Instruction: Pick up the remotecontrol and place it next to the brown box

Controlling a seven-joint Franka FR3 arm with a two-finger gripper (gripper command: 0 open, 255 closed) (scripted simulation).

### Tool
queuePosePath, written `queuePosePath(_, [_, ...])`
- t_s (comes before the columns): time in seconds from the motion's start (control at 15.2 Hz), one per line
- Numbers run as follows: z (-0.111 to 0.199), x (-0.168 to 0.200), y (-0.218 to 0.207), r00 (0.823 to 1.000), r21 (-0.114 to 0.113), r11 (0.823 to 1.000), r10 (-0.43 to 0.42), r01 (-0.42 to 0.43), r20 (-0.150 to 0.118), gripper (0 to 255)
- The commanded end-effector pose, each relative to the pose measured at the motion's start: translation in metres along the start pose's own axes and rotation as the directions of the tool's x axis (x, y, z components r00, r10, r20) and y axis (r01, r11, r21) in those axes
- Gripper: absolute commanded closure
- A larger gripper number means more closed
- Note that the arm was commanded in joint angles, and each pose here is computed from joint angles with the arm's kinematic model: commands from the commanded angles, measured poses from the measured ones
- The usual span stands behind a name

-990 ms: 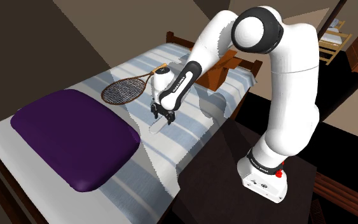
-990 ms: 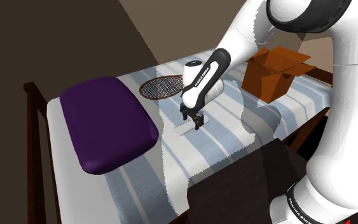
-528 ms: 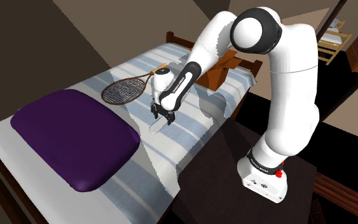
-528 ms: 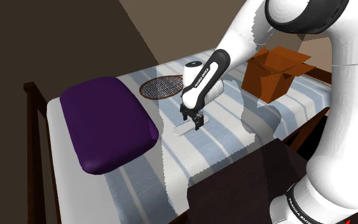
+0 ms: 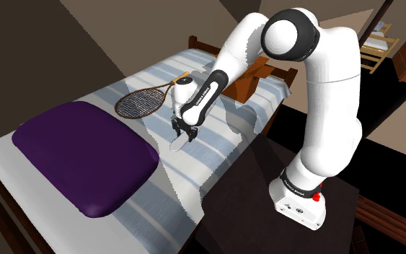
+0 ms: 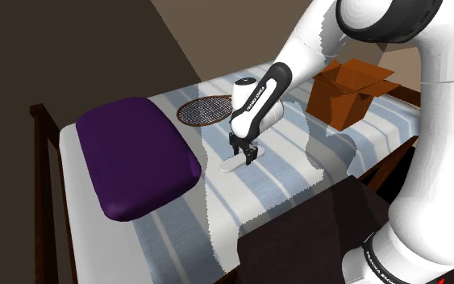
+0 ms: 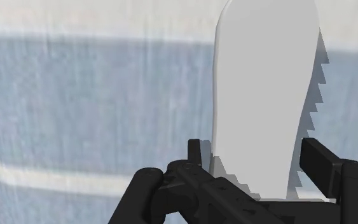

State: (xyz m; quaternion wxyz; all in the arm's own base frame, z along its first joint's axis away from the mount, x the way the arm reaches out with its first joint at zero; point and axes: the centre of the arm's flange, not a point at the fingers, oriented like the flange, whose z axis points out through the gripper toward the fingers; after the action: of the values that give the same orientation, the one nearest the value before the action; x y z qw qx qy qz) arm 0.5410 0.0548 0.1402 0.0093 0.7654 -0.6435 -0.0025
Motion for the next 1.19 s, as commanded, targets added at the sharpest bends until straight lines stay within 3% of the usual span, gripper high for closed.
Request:
queuePosePath(0.0, [0.0,0.0,0.0,1.0,0.0,1.0,0.0,0.0,0.0,255])
queuePosePath(1.12, [-0.084,0.001,0.001,1.0,0.0,1.0,0.0,0.0,0.0,255])
